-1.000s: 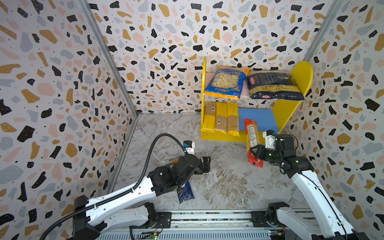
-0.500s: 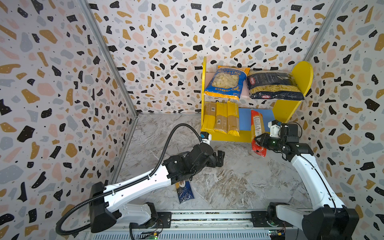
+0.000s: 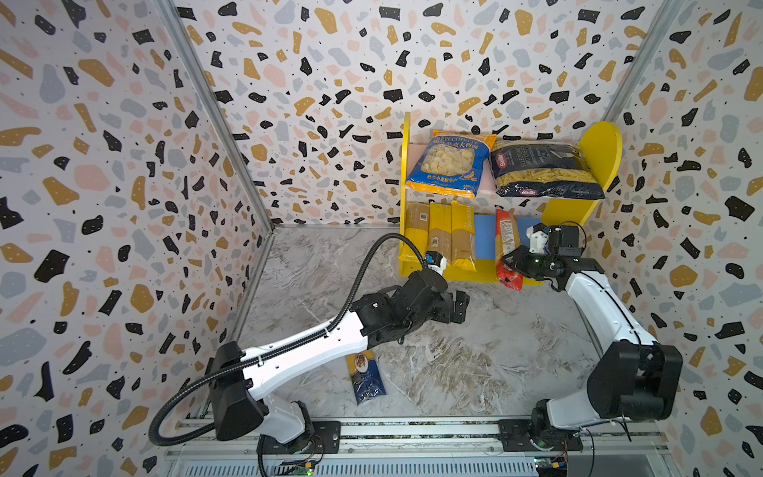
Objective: Place and organize the pasta boxes and bags onto the shelf
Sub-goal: 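Lower the red-white pack onto the shelf beside the yellow packs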
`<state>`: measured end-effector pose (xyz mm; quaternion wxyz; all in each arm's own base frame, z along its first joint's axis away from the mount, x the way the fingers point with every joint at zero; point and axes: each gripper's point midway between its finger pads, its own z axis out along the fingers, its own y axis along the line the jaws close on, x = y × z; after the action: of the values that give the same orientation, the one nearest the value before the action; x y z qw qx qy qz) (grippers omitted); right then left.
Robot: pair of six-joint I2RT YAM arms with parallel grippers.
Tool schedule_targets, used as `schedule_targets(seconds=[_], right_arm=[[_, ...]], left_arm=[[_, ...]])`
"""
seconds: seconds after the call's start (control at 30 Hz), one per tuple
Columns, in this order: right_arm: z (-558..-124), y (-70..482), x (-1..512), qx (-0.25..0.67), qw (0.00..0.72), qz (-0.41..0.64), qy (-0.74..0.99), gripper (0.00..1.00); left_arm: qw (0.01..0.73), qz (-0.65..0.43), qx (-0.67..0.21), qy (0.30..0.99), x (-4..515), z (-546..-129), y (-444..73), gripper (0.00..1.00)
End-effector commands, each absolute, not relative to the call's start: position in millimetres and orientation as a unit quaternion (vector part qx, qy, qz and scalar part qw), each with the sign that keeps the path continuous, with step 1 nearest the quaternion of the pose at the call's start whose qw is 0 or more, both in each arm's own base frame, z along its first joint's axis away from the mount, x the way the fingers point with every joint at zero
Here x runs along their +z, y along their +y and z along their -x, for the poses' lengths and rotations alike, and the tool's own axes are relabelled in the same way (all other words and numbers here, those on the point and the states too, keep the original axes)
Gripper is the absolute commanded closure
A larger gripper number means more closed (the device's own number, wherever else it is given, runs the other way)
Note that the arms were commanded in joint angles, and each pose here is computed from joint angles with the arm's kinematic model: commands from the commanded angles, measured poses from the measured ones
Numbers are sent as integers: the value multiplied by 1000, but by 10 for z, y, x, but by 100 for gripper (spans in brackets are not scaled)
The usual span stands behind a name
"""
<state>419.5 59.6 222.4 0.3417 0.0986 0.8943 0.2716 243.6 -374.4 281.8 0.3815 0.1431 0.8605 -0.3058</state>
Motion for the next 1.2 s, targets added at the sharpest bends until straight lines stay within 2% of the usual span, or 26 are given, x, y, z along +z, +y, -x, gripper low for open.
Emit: schedule_targets(seconds=[0.0, 0.27, 0.8, 0.97, 1.1, 1.17], right_arm=[[-4533, 651, 3017, 292, 457, -35, 839, 82], [-4804, 744, 2942, 319, 446, -34, 836, 82], [-5023, 977, 2804, 323, 429, -31, 843, 81], [-5065, 978, 2751, 322, 420, -38, 848, 75], [-5058, 954, 2716, 314, 418, -44, 851, 64], [-5058, 948, 2703, 312, 416, -44, 853, 62]], left_arm=[[396, -154, -318, 848, 2964, -2448, -3788, 1], [396, -154, -301, 854, 2846, -2446, -3698, 0], [412, -146, -280, 855, 2803, -2422, -3471, 0], [417, -146, -276, 854, 2810, -2414, -3416, 0], [419, -146, -270, 854, 2791, -2414, -3384, 0], [419, -146, -269, 855, 2781, -2413, -3376, 0]])
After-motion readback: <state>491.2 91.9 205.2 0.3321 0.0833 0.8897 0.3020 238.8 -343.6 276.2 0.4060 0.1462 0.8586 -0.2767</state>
